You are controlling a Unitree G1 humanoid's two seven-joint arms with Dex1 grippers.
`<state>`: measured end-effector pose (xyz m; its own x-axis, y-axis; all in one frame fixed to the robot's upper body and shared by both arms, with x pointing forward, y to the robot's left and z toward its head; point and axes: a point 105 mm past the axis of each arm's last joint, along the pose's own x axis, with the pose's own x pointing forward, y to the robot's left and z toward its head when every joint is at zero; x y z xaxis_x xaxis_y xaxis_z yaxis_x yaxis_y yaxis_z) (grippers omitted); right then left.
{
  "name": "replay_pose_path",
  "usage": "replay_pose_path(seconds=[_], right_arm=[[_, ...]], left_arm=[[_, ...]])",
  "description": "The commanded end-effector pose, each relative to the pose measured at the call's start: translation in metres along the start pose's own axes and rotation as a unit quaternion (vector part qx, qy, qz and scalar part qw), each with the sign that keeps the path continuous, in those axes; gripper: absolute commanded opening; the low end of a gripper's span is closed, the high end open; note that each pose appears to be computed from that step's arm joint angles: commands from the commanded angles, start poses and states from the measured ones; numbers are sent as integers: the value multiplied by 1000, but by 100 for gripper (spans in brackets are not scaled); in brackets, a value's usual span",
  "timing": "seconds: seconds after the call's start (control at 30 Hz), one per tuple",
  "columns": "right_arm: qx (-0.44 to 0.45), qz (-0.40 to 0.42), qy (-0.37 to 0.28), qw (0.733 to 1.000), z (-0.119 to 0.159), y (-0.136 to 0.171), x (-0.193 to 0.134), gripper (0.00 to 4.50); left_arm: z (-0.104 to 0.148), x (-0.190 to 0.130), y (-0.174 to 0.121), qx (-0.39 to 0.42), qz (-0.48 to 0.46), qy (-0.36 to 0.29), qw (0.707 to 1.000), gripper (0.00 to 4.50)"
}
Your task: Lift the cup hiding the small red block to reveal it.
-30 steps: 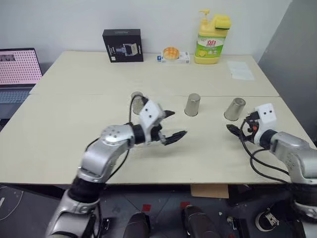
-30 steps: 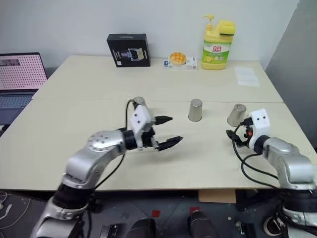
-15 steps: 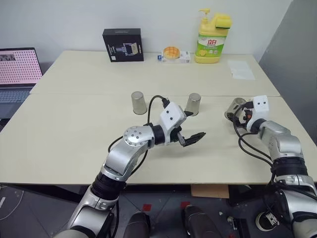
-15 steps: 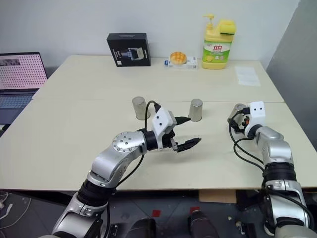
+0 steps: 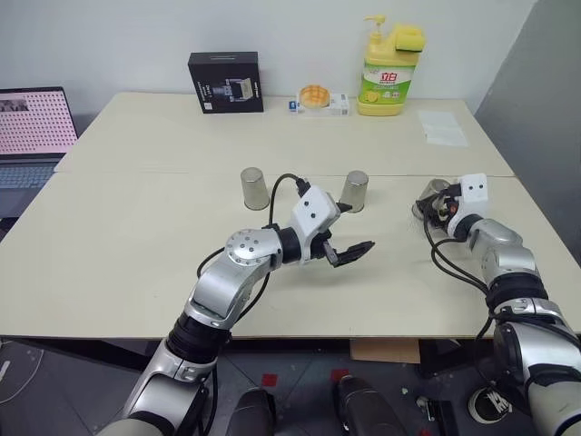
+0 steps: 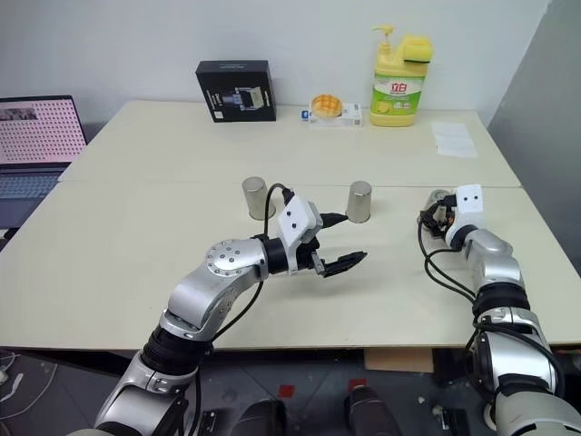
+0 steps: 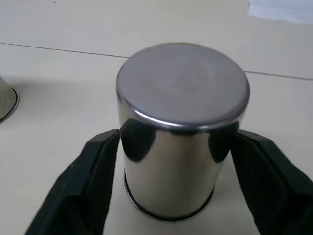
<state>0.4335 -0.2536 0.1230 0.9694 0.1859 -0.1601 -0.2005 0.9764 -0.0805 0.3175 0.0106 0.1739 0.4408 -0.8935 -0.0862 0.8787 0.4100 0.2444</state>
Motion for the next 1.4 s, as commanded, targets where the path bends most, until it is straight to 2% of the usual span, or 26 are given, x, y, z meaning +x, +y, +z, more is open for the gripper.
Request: replay_pose_path(seconds=[0.03, 0.23, 0.43, 0.53, 0.73, 0.87, 1.0, 1.3, 1.4], right_arm=[[-12, -5, -47, 999, 23, -3, -1, 269], [-28, 1, -71, 997, 35, 1, -7, 269], [-39, 13, -110, 993, 71, 4, -39, 269], [-29, -8, -104, 994, 79, 0, -54, 269], [0, -64, -48, 997, 57, -6, -65, 269], [42, -97, -22, 994, 38, -12, -56, 269], [39, -131, 1, 991, 25, -18, -52, 269], [78, -154, 4, 985, 20, -20, -46, 269], [69, -160, 8, 985, 19, -21, -46, 362]], left_arm=[[15, -2, 5, 20, 5, -20, 1000, 450], [15, -3, 6, 22, 5, -19, 1000, 450], [12, -15, 13, 22, 15, -8, 1000, 450], [8, -18, 13, 18, 21, -4, 1000, 450], [6, -18, 9, 13, 16, -4, 1000, 450], [8, -17, 11, 16, 14, -5, 1000, 450], [9, -18, 13, 19, 17, -4, 1000, 450], [6, -23, 12, 17, 27, -1, 1000, 450], [6, -22, 14, 18, 30, -2, 999, 450]])
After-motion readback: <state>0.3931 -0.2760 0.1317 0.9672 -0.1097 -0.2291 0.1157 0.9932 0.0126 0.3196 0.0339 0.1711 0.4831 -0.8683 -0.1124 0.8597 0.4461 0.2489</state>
